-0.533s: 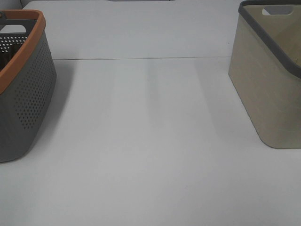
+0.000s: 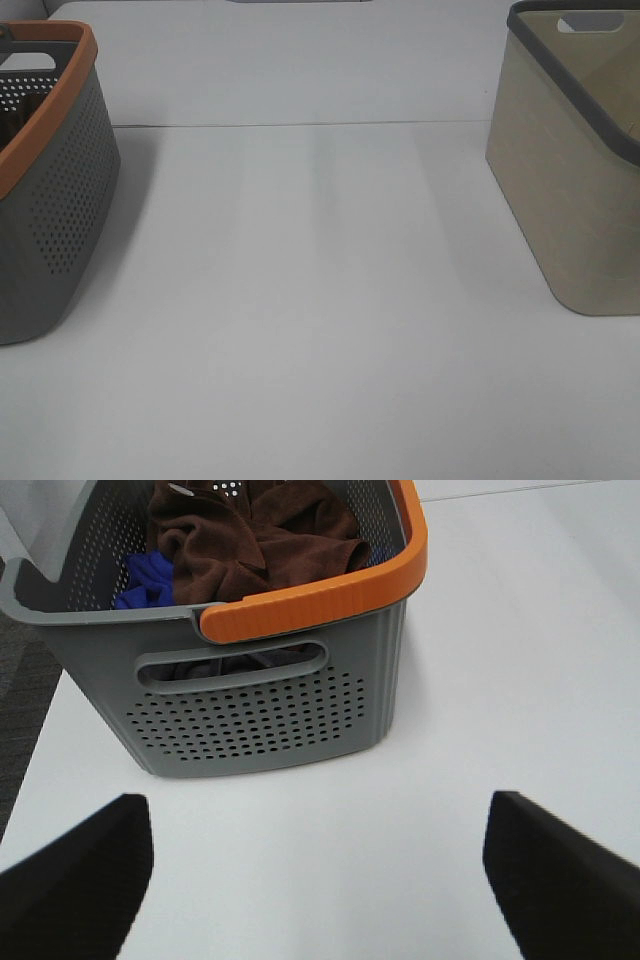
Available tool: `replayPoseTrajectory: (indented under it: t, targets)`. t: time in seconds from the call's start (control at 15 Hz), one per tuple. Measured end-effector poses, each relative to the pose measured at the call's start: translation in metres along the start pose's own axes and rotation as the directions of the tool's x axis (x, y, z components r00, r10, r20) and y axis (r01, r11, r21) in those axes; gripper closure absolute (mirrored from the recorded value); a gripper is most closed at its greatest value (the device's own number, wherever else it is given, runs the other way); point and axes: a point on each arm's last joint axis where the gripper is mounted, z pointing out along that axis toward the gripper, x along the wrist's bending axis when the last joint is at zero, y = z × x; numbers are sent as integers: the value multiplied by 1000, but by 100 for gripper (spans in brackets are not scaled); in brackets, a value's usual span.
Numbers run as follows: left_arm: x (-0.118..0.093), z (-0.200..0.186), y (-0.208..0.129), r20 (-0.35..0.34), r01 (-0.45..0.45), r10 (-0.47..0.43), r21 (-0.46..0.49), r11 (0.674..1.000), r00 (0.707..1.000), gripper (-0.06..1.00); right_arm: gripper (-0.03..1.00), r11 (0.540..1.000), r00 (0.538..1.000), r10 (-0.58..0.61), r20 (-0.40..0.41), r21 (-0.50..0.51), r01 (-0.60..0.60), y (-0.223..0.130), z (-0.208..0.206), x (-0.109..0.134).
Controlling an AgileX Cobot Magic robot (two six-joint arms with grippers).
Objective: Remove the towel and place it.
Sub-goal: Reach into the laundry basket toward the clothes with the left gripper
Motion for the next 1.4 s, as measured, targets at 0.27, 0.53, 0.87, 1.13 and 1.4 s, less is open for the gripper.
replayPoseTrajectory:
  t: [0.27,0.53,0.87,1.13,1.4]
  targets:
    - [0,0,0,0,0,0,0,1000,1000,9,24,1000,1000,0,0,0,0,0,0,0]
    - [0,0,0,0,0,0,0,1000,1000,9,24,1000,1000,0,0,0,0,0,0,0]
    - [0,0,0,0,0,0,0,1000,1000,9,24,1000,1000,0,0,0,0,0,0,0]
    - [0,0,0,0,0,0,0,1000,1000,9,24,1000,1000,0,0,0,0,0,0,0]
    - [0,0,0,0,0,0,0,1000,1000,9,24,1000,1000,0,0,0,0,0,0,0]
